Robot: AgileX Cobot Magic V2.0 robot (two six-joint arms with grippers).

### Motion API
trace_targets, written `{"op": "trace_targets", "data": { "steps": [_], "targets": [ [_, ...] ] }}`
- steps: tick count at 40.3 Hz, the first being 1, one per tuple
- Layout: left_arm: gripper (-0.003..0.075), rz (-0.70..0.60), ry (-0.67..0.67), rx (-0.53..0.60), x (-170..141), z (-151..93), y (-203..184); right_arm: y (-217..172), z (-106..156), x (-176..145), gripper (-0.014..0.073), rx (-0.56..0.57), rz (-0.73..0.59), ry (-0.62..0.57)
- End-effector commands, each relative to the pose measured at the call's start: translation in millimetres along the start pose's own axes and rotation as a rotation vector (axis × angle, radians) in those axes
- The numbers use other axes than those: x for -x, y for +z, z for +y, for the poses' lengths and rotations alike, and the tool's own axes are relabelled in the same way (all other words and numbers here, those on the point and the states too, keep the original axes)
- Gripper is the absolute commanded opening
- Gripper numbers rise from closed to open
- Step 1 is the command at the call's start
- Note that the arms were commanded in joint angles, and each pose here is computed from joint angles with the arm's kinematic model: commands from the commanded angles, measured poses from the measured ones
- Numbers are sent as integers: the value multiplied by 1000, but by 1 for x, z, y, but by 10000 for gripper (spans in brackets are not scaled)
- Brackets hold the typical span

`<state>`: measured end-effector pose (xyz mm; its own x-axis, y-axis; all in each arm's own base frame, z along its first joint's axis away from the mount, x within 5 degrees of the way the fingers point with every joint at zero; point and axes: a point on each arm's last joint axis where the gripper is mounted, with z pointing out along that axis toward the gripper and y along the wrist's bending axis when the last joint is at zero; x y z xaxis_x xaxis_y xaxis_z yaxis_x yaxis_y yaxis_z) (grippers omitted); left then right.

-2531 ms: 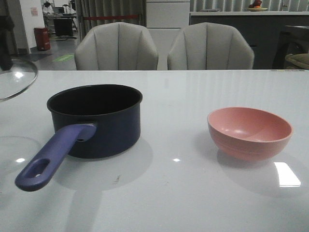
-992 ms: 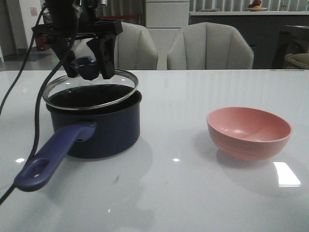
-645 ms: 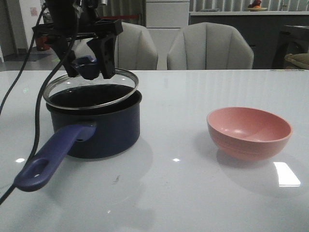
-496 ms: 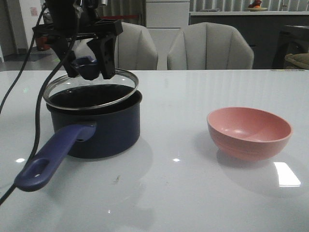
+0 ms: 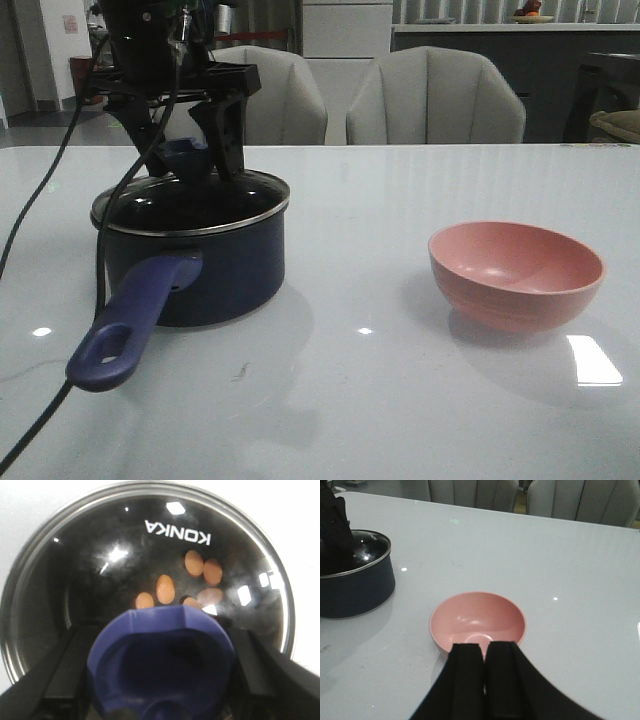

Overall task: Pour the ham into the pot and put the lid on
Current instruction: 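Lift the lid and lower it onto the saucepan with the left gripper, then open the left gripper and raise it off the lid knob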

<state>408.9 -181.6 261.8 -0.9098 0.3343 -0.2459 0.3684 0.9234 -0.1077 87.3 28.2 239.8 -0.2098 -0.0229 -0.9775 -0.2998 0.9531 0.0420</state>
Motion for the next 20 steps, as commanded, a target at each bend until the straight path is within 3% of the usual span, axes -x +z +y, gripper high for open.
{"op": "trace_targets", "data": {
  "steps": [1, 7, 20],
  "targets": [
    [447, -41, 8, -10, 0, -5, -24, -1, -2, 16, 145, -22, -93, 2],
    [606, -50, 8, -10, 1, -5, -26, -1, -2, 16, 145, -22, -93, 2],
    [602, -198, 19, -2, 7, -8, -82, -1, -2, 16, 145, -22, -93, 2]
  ]
}}
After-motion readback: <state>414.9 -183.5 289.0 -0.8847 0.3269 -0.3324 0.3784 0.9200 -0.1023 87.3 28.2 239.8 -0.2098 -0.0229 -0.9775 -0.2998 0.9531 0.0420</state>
